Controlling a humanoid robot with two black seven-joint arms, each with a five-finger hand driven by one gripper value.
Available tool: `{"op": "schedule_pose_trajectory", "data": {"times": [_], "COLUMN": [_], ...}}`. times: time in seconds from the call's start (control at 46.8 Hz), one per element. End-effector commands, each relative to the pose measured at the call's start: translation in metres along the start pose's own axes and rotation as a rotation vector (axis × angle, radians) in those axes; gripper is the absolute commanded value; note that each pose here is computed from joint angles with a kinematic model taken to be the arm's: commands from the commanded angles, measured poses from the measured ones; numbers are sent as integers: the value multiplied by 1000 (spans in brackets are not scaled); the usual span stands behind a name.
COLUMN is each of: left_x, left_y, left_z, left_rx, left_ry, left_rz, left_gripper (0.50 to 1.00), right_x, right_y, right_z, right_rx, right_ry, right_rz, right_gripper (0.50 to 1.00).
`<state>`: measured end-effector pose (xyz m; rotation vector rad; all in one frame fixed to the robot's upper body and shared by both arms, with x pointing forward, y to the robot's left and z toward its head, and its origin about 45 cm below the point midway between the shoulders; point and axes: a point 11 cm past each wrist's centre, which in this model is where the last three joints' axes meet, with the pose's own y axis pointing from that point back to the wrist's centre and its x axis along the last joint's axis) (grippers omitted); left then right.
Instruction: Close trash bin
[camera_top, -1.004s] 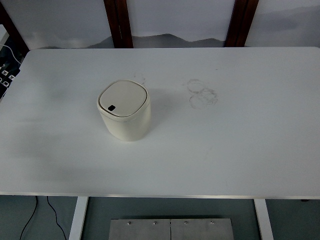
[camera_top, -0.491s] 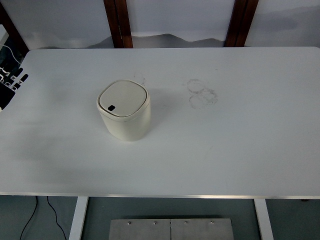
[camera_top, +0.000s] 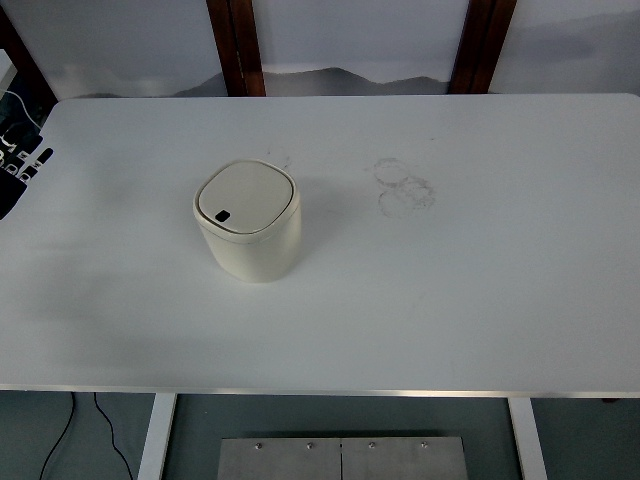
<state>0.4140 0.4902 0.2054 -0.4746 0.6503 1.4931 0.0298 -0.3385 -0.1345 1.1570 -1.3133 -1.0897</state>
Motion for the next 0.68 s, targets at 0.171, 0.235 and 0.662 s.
{"op": "schedule_pose_trajectory", "data": {"times": [0.171, 0.235, 0.662], "left_x": [-1, -2, 0], "left_y": [-1, -1, 0], "left_z": [-1, 0, 0], "left_rx": [2, 0, 1], "left_ry": [1, -1, -1], "left_rz": [-3, -4, -1], "left_gripper": [1000, 1000, 1000], "right_x": [-1, -1, -1], "right_y": [0, 0, 1], "right_z": [-5, -6, -14], "right_rx": [10, 10, 25], "right_ry": [8, 9, 10], "right_rz": [-1, -1, -1], "right_gripper": [995, 995, 995]}}
